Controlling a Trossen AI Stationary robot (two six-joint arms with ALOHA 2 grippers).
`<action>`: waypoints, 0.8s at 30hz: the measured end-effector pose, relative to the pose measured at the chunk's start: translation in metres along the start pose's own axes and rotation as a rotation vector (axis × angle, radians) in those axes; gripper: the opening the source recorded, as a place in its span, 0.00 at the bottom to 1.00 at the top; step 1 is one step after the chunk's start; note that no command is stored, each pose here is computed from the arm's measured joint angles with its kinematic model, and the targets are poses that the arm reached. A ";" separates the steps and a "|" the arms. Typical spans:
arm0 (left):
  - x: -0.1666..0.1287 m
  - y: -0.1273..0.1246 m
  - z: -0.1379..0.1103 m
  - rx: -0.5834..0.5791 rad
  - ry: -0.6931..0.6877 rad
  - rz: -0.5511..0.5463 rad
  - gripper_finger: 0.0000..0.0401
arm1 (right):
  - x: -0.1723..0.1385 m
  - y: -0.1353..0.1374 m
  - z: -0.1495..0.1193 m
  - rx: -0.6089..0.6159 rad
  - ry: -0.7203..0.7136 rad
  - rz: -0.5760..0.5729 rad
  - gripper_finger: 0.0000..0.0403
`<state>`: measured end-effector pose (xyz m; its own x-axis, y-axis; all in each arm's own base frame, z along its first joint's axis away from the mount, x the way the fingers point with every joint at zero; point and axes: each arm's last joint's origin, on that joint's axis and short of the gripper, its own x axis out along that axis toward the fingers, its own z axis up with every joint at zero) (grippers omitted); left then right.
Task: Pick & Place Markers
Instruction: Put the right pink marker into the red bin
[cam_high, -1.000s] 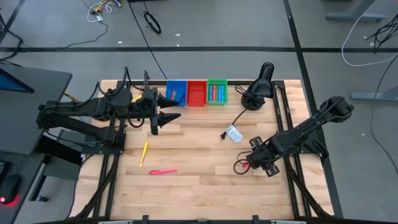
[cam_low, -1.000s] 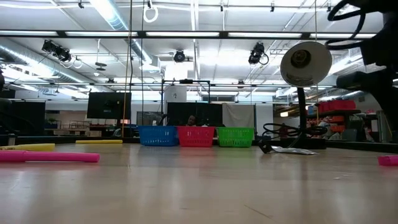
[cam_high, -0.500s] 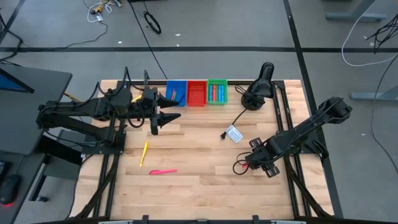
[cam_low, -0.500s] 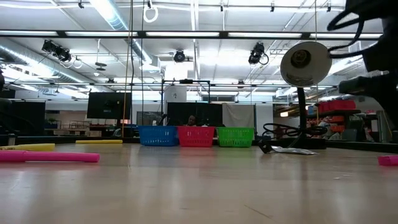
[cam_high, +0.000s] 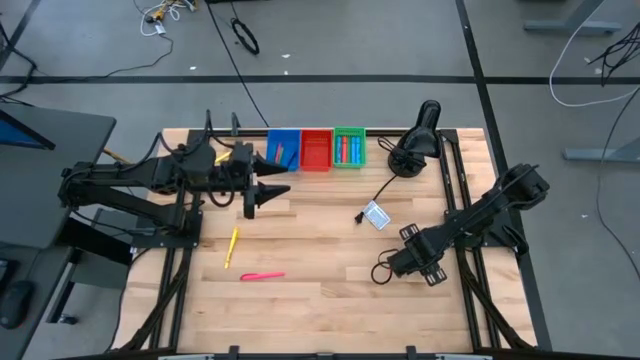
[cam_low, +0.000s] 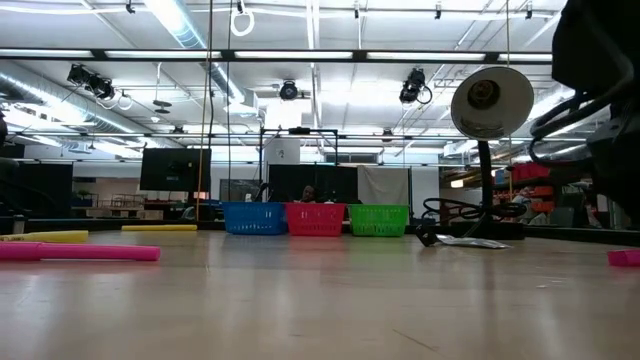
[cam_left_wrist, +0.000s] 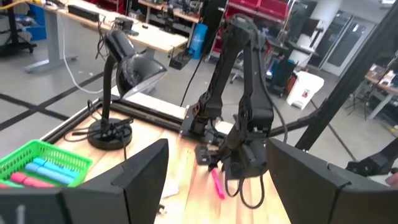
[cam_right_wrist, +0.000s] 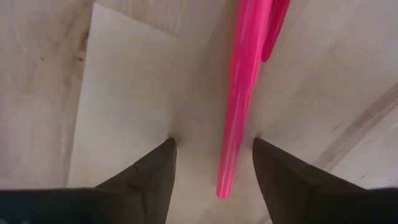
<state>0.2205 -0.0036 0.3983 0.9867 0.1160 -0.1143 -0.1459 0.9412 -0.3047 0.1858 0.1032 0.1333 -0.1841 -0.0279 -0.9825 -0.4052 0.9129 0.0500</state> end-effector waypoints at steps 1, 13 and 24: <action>0.000 0.000 -0.001 0.001 0.009 0.003 0.69 | 0.000 0.000 0.000 0.000 0.002 0.000 0.52; 0.000 0.001 -0.003 0.006 0.035 0.012 0.69 | 0.001 0.000 0.000 -0.006 0.005 0.016 0.23; 0.000 0.001 -0.003 -0.018 0.035 0.012 0.69 | 0.000 0.001 0.000 -0.008 0.005 0.030 0.03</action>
<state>0.2200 -0.0036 0.3947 0.9818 0.1154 -0.1508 -0.1589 0.9340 -0.3200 0.1856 0.1040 0.1328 -0.2009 -0.0023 -0.9796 -0.4061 0.9102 0.0811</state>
